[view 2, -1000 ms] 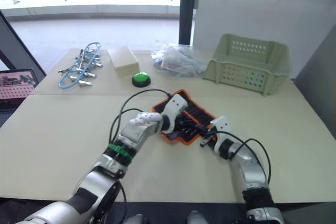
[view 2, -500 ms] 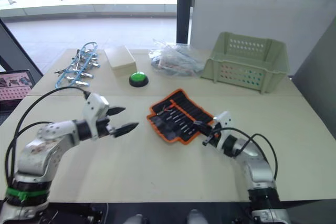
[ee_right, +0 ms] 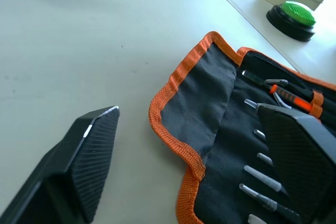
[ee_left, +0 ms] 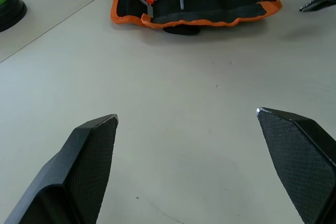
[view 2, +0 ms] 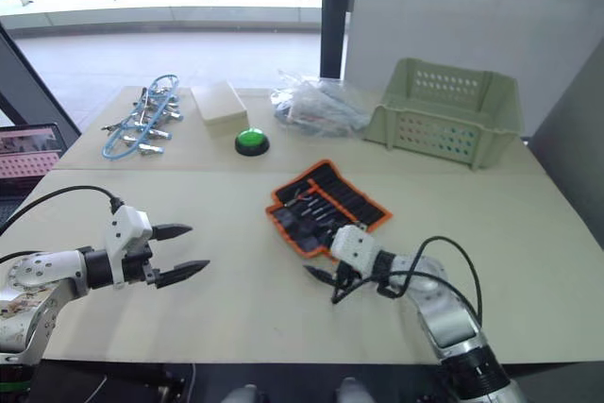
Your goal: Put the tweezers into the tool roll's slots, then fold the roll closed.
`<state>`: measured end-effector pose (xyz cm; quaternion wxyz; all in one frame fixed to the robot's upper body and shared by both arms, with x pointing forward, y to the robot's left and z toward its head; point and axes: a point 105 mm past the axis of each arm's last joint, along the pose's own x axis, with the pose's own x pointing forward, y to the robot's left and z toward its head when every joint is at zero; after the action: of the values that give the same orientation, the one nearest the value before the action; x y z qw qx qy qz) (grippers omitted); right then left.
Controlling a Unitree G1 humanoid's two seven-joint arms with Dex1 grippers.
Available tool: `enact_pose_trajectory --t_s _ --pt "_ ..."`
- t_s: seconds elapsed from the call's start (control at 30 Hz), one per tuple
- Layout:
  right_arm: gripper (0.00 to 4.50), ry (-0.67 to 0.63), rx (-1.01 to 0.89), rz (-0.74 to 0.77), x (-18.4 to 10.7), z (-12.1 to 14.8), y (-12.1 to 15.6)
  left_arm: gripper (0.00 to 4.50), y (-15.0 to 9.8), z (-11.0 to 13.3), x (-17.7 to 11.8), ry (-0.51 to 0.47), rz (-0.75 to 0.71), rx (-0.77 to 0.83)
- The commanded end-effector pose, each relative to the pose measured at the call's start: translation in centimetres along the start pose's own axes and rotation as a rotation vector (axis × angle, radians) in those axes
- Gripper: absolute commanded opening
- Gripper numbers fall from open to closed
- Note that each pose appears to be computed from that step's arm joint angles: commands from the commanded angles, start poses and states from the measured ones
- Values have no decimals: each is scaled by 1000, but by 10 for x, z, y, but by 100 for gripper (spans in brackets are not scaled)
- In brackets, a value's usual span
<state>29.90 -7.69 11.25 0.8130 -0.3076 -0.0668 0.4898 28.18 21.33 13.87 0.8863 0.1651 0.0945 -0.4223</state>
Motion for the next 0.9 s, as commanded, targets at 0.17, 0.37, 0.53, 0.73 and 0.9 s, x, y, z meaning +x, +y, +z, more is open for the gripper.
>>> enact_pose_trajectory --t_s 0.17,0.37,0.53,0.73,0.9 --pt "447 5 -259 -57 22 6 -2 450 3 2 0 23 13 12" --pt "361 35 -304 -72 25 -2 -1 450 1 2 1 29 8 31" --pt "186 26 -326 -70 22 -1 -3 450 2 9 3 7 9 48" --pt "2 6 -326 -53 21 2 0 450 1 2 11 49 -36 136" --pt "2 -9 -321 -17 15 2 8 450 10 7 30 60 -78 238"
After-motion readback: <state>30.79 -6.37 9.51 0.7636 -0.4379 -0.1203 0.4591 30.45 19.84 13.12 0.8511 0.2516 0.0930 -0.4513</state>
